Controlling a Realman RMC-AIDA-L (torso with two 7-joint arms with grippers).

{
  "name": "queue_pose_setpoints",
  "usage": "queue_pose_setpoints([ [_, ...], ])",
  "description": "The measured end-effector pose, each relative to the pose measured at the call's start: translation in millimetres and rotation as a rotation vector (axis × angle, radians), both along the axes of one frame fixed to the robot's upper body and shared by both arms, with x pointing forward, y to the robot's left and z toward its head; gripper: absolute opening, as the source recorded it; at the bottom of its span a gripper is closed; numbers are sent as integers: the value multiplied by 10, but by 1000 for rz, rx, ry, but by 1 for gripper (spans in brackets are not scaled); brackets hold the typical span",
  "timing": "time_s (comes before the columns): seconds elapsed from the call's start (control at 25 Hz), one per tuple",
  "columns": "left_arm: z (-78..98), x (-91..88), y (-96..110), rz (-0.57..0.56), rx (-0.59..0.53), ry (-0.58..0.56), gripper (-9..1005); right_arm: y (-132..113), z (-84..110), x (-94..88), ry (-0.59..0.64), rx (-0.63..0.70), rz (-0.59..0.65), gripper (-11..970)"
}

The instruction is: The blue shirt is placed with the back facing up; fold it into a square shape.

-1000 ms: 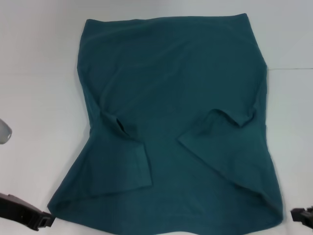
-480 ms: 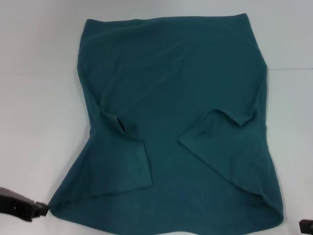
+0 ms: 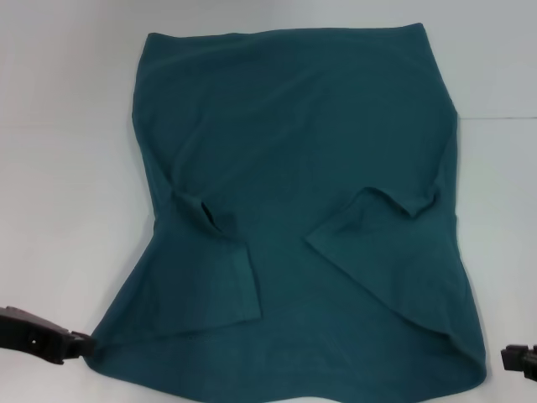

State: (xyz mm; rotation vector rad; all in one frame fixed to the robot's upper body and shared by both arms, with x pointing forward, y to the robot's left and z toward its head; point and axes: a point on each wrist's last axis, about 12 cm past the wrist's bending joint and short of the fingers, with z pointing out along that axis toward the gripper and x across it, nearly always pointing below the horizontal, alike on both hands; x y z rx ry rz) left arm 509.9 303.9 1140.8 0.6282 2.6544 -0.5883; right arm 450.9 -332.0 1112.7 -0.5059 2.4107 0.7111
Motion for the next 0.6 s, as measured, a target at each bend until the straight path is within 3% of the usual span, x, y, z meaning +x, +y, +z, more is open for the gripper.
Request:
queue_pose_setpoints([
  [0.2,16,53,-34,-10,4,-7,82,0,180,96,-50,48,48,14],
  [0.28,24,82,-59,-13,5,-7,121,-4,262,144,-91,77,75,191],
  [0.44,5,163,-111,-10,2,-5,199,-10,430,261,-231,191,108,330],
  [0.6,-47,239,-152,-16,22,13,309,50,502,441,-304,217,112,501],
])
